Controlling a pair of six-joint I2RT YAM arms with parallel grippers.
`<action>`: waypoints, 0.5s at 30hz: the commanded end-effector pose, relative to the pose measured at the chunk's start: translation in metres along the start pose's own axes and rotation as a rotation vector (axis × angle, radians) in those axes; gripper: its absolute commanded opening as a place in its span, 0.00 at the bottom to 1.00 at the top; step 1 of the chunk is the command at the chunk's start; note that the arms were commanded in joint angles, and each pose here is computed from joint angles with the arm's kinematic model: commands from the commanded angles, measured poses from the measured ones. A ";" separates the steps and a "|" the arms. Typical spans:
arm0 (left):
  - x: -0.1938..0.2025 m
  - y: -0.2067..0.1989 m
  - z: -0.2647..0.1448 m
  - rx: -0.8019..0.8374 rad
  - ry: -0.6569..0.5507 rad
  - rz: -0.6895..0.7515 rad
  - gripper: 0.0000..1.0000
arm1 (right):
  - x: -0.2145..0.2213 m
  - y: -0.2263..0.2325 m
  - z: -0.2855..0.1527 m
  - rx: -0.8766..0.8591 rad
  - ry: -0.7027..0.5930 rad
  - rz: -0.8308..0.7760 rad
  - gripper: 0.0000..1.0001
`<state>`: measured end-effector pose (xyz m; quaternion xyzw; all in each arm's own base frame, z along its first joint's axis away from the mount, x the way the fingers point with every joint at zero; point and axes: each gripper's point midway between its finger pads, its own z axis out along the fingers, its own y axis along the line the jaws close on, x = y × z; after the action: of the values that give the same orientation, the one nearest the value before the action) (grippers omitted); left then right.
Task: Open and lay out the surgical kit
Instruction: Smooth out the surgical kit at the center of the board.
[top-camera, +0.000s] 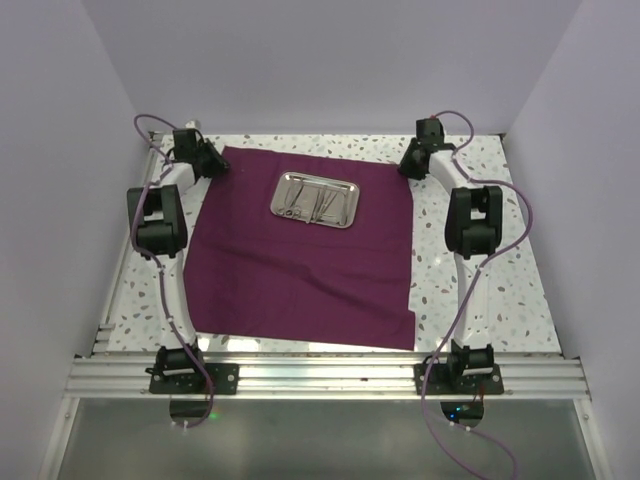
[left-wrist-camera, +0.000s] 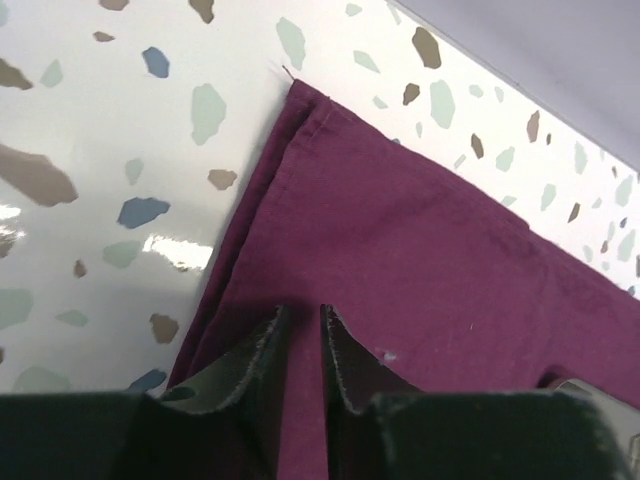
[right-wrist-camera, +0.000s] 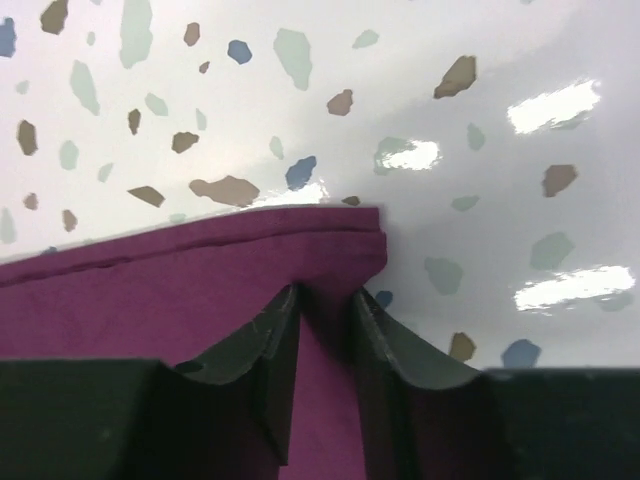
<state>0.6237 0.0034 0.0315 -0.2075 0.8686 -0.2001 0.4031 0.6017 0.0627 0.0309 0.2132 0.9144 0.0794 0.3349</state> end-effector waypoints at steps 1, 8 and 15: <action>0.010 -0.004 0.011 0.047 0.051 -0.020 0.20 | 0.030 0.006 0.015 -0.031 0.102 0.016 0.28; -0.052 -0.016 -0.031 -0.017 -0.185 0.029 0.45 | 0.038 0.001 0.020 -0.020 0.119 0.008 0.00; -0.072 0.015 -0.033 -0.187 -0.224 0.057 0.63 | 0.031 0.006 0.021 -0.032 0.110 0.013 0.00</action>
<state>0.6204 0.0296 0.0604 -0.2324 0.8520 -0.1368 0.4488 0.6094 0.0721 0.0261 0.2141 0.9136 0.1045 0.3296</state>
